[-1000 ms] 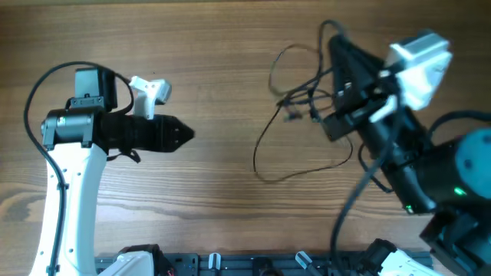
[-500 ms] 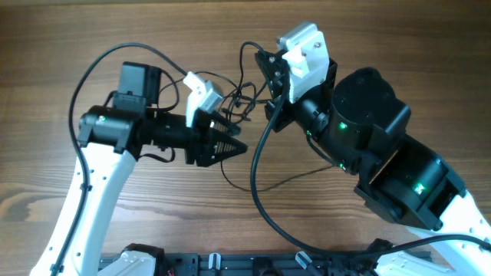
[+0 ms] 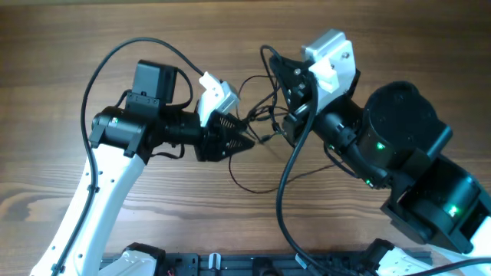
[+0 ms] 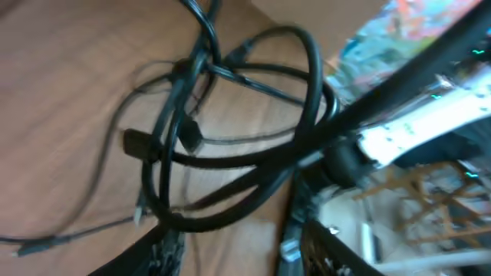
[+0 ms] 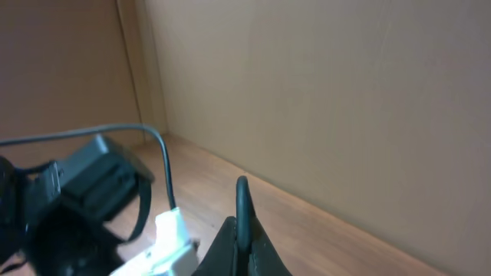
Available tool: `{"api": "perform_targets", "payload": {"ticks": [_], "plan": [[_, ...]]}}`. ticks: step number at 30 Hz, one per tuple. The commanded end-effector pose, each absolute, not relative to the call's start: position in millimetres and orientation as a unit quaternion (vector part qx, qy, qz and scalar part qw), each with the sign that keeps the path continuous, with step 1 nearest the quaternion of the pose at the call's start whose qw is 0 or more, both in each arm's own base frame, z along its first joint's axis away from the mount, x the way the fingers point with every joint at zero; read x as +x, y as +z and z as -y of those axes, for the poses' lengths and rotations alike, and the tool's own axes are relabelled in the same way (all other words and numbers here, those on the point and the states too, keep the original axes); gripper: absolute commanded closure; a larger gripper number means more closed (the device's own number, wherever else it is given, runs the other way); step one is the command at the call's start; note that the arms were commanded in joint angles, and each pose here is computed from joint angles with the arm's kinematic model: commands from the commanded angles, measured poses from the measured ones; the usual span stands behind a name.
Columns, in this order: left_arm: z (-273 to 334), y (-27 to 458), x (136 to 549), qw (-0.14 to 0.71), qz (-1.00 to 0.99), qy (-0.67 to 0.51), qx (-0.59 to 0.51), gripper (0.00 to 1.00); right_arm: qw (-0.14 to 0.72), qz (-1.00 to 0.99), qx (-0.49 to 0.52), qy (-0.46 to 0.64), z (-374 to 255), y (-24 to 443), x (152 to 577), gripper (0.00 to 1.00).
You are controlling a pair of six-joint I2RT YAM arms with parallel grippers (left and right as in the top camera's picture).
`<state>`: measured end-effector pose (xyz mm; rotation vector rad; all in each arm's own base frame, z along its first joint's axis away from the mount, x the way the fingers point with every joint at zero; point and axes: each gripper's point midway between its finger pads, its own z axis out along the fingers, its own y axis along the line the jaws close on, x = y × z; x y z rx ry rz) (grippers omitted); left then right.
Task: Untangle cables
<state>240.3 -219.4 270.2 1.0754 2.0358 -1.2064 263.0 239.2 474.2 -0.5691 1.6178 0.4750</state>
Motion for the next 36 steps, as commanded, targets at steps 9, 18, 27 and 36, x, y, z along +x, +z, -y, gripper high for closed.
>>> {"api": "perform_targets", "payload": {"ticks": [9,18,27,36], "plan": [[219,287,287,0.337,-0.78,-0.408,0.333,0.46,0.605,-0.714,-0.273,0.223,-241,466,251,0.96],[222,299,297,0.358,-0.773,-0.416,0.317,0.41,0.6,-0.71,-0.284,0.235,-246,466,246,0.96],[248,296,274,0.331,-0.76,-0.433,0.353,0.5,0.599,-0.711,-0.284,0.235,-246,465,246,0.96],[254,280,265,0.307,-0.782,-0.411,0.354,0.96,0.593,-0.719,-0.284,0.226,-243,459,247,0.96]]}}
